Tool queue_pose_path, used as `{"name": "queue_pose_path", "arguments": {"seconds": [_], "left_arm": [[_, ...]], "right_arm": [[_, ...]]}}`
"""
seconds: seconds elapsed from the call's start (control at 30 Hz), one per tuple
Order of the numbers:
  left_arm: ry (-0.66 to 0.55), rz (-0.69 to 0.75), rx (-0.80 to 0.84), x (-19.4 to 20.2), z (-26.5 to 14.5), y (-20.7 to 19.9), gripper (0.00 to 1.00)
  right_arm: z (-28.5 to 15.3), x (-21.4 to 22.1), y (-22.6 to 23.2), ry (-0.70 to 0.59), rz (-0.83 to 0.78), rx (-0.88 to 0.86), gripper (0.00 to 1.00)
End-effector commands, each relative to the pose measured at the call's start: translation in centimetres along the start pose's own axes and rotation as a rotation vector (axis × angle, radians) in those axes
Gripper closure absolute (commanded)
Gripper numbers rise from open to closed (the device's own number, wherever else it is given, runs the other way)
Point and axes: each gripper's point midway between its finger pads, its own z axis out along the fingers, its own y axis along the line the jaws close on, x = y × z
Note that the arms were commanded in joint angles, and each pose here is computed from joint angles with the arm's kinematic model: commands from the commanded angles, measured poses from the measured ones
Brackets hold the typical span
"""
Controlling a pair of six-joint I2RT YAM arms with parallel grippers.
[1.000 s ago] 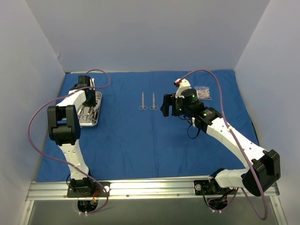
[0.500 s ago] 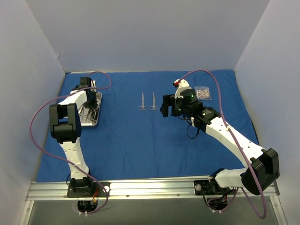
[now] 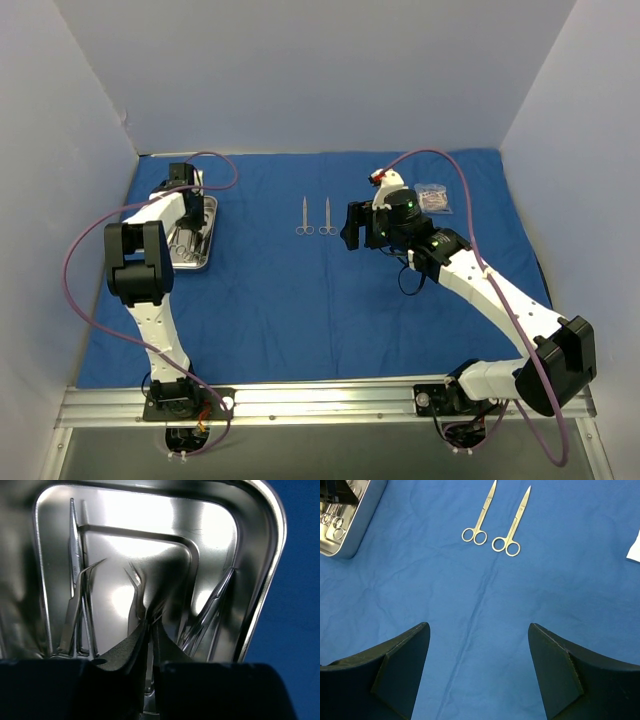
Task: Open and lay out the surgical kit
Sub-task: Pick up the medical item from the container.
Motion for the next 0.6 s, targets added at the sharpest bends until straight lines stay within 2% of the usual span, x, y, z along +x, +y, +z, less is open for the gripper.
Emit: {"name": "queue_pose_path", "arguments": {"seconds": [0.0,0.37,0.57], "left_arm": [[-0.167,0.011,-0.065,-5.4,-4.4,1.9,0.86],[-0.335,-0.003,-0.172,-9.1,-9.1,4.4,0.87],[-0.376,-0.041,-0.270,-9.8,-10.9,6.3,0.87]], "right_arm": [[-0.7,-1.0,0.9,-0.036,-0.001,-0.034,0.25],[-1.5,-1.1,1.4,-0.047,0.011,-0.060,0.25],[-1.8,-0.9,1.6,-0.050,0.020,-0.074,0.25]]}}
